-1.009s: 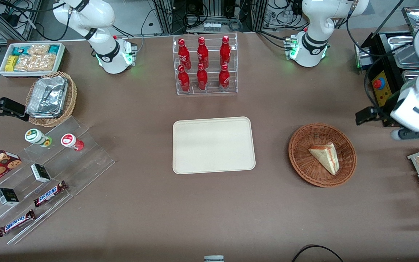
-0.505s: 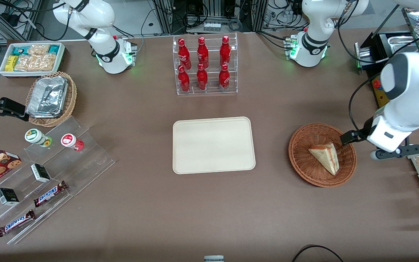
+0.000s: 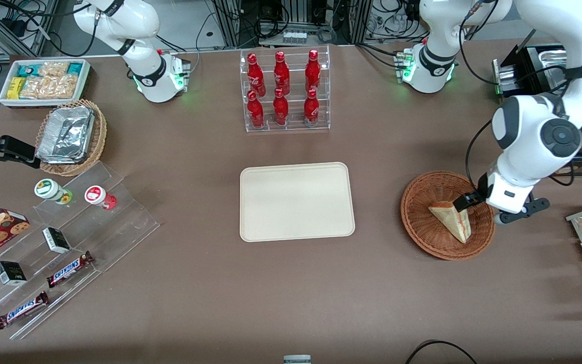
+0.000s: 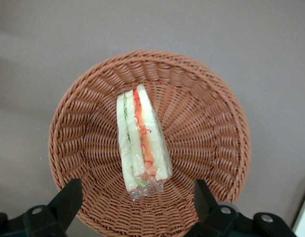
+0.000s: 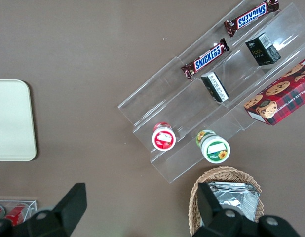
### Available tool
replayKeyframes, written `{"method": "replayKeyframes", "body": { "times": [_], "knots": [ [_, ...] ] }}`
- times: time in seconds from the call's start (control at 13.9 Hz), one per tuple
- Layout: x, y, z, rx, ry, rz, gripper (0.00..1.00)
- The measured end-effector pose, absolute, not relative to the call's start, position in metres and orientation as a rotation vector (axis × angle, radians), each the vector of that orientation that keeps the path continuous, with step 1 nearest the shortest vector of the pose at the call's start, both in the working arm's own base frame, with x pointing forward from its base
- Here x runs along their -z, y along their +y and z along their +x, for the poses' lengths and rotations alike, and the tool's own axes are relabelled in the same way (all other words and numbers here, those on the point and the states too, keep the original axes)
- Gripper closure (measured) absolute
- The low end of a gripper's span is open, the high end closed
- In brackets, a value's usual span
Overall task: Place sandwich from basket to tray
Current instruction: 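Lower the left gripper and close it on the wrapped sandwich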
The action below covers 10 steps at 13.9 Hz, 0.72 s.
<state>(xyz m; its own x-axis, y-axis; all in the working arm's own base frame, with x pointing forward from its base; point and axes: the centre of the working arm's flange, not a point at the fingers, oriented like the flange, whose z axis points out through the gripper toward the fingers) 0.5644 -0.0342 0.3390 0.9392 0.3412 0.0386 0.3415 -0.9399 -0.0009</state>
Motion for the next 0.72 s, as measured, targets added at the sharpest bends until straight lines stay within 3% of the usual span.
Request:
{"method": "replayKeyframes", "body": {
  "times": [0.72],
  "knots": [
    [-0.273, -0.034, 0.559, 0.026, -0.553, -3.079, 0.00]
  ]
}}
